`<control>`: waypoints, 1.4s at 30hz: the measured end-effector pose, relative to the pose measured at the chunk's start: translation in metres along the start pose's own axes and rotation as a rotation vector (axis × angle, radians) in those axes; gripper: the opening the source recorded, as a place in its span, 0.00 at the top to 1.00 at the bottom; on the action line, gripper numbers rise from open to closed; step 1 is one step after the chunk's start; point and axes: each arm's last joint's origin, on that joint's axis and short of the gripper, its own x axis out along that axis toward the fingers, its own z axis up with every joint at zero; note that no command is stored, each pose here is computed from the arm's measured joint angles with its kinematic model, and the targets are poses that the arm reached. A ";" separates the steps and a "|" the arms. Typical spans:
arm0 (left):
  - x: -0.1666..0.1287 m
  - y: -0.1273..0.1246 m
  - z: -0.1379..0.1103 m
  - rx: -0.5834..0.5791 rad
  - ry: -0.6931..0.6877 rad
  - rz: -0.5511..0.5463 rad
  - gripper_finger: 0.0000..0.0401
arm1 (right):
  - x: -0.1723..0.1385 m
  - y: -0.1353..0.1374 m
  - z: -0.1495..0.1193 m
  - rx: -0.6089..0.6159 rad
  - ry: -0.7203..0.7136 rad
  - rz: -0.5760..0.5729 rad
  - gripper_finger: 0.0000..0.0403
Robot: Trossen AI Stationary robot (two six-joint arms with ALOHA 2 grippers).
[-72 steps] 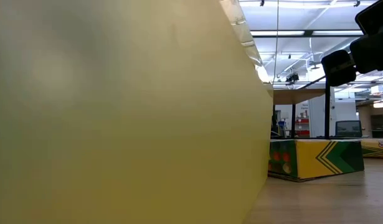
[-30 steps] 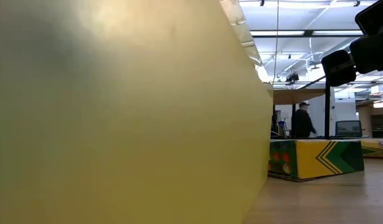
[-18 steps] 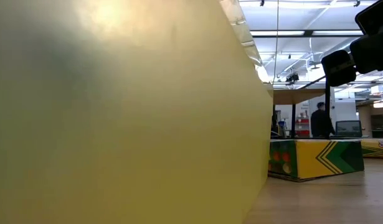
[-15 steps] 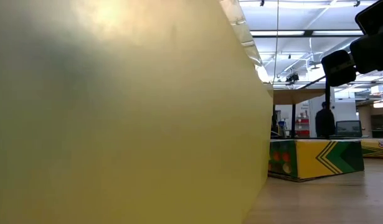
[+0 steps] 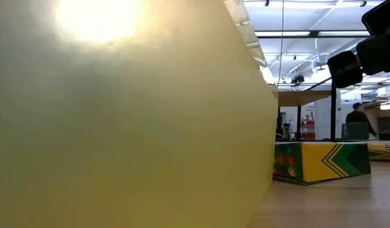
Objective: Pick & Place Office Desk Supplies
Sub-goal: Put the red rubberband into the blue bin
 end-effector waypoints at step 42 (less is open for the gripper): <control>0.006 0.003 -0.002 -0.224 0.115 -0.076 0.91 | 0.000 0.000 0.000 0.000 0.000 0.000 0.98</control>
